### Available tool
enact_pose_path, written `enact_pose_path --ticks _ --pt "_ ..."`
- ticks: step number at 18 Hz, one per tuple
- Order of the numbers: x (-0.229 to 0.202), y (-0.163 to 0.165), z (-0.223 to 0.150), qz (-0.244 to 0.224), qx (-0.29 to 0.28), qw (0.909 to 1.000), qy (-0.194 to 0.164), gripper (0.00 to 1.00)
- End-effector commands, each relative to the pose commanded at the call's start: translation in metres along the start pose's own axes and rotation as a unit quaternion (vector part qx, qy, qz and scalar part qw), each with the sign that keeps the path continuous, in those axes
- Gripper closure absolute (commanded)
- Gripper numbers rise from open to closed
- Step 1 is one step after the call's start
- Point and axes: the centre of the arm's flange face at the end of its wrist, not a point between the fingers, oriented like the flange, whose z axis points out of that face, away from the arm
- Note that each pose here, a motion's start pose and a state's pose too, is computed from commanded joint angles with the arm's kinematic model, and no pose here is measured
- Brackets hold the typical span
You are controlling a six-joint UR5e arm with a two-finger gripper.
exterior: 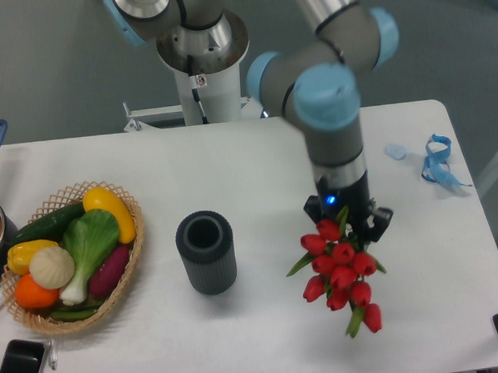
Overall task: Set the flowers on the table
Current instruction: 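Carry the held tulips toward the grey cup and lower them, then lay the tulips on the table and open the gripper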
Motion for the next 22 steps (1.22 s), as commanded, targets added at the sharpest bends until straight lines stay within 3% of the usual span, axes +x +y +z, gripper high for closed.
enact_pose_path --ticks 5,9,12,14,18,22 --pt "0.013 -0.023 0.037 0.025 -0.042 0.9988 0.002 0.60" --pt "0.015 -0.049 0.069 0.032 -0.044 0.9985 0.010 0.59" --pt "0.012 -0.054 0.072 0.026 -0.039 0.9988 0.011 0.58" --pt "0.011 -0.055 0.072 0.025 -0.039 0.9989 0.009 0.48" --pt "0.008 -0.055 0.068 0.024 -0.033 0.9992 0.000 0.00" --pt "-0.009 -0.045 0.015 0.008 -0.009 0.9993 -0.036 0.00"
